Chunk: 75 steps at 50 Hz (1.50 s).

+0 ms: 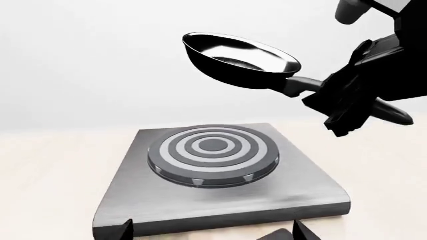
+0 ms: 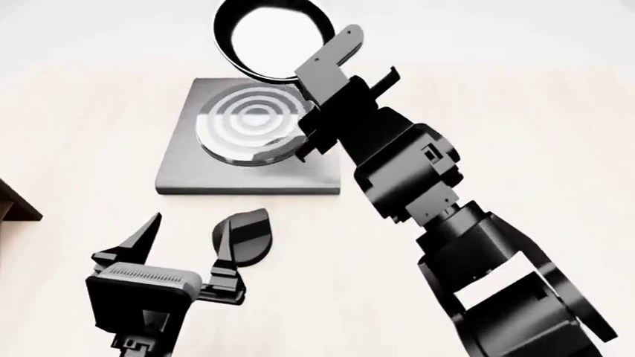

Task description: Turn on the stove and put the frying pan on it.

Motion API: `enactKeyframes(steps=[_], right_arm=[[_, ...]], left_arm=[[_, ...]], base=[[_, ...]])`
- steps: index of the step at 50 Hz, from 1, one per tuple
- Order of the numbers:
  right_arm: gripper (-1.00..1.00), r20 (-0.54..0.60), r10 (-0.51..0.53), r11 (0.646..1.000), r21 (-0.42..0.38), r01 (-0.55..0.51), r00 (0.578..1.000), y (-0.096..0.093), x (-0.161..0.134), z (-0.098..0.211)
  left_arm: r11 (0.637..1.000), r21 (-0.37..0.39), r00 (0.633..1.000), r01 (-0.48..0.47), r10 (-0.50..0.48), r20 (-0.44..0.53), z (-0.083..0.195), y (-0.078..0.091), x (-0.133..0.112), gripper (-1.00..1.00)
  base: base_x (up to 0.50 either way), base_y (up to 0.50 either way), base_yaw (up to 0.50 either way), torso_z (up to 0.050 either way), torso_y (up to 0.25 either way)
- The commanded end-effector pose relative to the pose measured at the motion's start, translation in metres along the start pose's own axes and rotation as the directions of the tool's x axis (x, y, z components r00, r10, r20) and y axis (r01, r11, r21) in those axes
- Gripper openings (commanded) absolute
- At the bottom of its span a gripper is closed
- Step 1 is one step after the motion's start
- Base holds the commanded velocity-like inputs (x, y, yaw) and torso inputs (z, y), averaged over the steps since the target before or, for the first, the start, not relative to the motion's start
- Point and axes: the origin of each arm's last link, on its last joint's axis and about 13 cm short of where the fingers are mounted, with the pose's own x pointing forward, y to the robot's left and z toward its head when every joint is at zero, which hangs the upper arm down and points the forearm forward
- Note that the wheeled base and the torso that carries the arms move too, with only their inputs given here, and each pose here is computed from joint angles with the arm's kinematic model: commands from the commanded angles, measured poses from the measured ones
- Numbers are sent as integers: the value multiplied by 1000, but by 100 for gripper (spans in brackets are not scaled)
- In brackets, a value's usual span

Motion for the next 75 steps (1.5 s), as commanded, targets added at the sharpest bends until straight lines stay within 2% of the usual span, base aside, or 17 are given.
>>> enactKeyframes(steps=[1, 6, 22, 40, 75], right_arm=[[-100, 63, -64, 996, -61, 68, 996, 9, 1, 15], [-100, 70, -63, 996, -62, 67, 996, 14, 2, 16], [-100, 75, -20, 995, -95, 27, 997, 31, 3, 7], [-100, 38, 11, 995, -103, -7, 999, 39, 5, -15], [-100, 5, 51, 979, -199, -49, 999, 59, 13, -33]], left_arm=[[1000, -21, 1000, -15, 15, -5, 0, 0, 0, 100], [1000, -21, 1000, 8, -8, -1, 0, -1, -3, 100], [999, -31, 1000, -8, 8, -7, 1, 1, -1, 100], [999, -31, 1000, -17, 16, -13, -1, 1, -1, 100], [999, -37, 1000, -21, 20, -19, -3, 1, -1, 100]], base=[[0, 0, 0, 0, -250], [-2, 0, 0, 0, -19], [0, 0, 0, 0, 1], [0, 0, 0, 0, 1], [0, 0, 0, 0, 1]])
